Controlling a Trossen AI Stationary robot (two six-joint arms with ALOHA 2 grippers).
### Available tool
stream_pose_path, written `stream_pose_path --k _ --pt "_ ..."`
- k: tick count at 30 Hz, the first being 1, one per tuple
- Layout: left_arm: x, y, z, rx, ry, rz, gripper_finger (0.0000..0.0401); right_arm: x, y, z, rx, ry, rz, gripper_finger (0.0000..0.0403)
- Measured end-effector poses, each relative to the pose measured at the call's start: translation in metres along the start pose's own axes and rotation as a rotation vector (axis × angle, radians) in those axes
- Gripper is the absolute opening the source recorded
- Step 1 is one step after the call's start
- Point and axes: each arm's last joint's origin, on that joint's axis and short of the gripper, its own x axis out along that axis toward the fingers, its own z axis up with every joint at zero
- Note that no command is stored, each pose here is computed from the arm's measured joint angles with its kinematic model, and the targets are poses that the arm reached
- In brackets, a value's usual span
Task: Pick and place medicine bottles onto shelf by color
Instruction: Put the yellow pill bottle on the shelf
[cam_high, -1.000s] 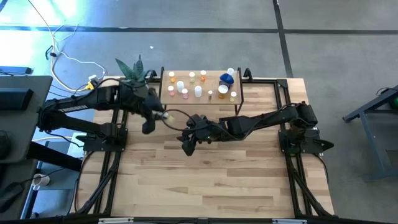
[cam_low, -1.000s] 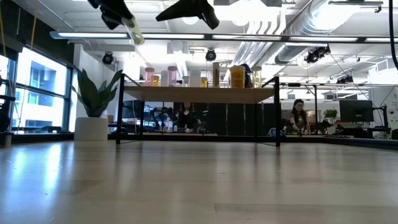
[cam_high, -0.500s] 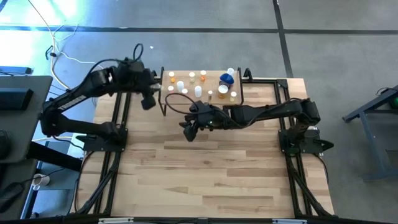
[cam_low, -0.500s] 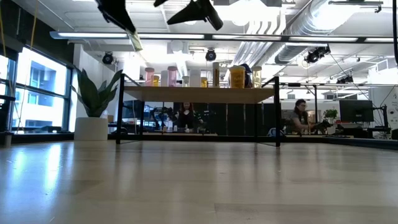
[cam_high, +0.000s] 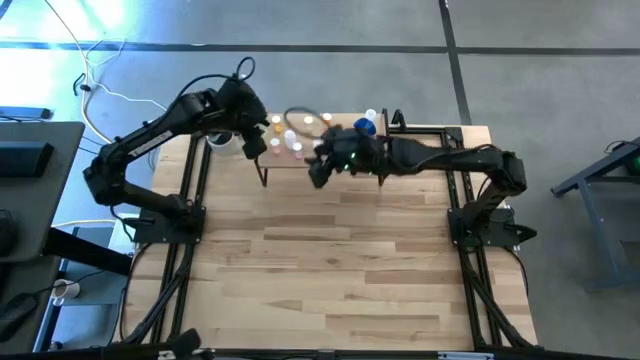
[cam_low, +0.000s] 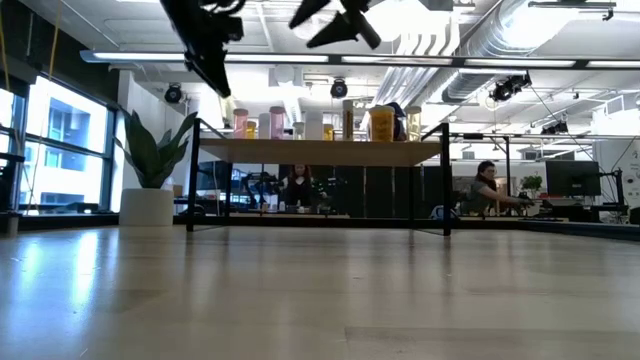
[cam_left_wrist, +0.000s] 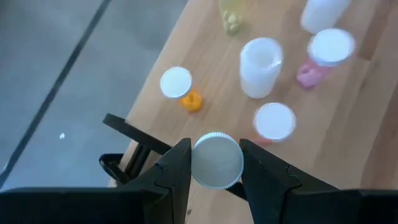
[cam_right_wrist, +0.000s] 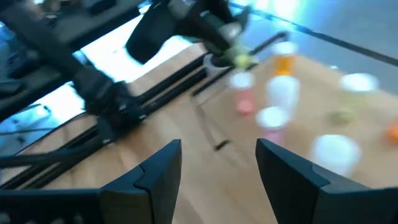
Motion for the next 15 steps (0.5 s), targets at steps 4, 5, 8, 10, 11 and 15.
stream_pose_path --k 4,5,8,10,11,15 --pt "0.014 0.004 0.006 -0.01 0.027 -0.031 0.0113 -0.01 -0.025 0.014 0.027 -0.007 -0.062 0.0197" --pt "0.017 0.004 0.007 -0.012 0.036 -0.036 0.0113 -0.012 -0.03 0.018 0.034 -0.013 -0.074 0.0197" --pt "0.027 0.004 0.009 -0.02 0.063 -0.047 0.0113 -0.018 -0.044 0.023 0.045 -0.005 -0.115 0.0197" --pt "0.032 0.004 0.009 -0.027 0.081 -0.055 0.0113 -0.02 -0.051 0.026 0.034 0.003 -0.136 0.0197" --pt "0.034 0.003 0.009 -0.026 0.09 -0.057 0.0113 -0.021 -0.054 0.027 0.031 0.004 -0.144 0.0197" --pt "0.038 0.003 0.008 -0.028 0.115 -0.064 0.0113 -0.023 -0.063 0.031 0.016 0.001 -0.161 0.0197"
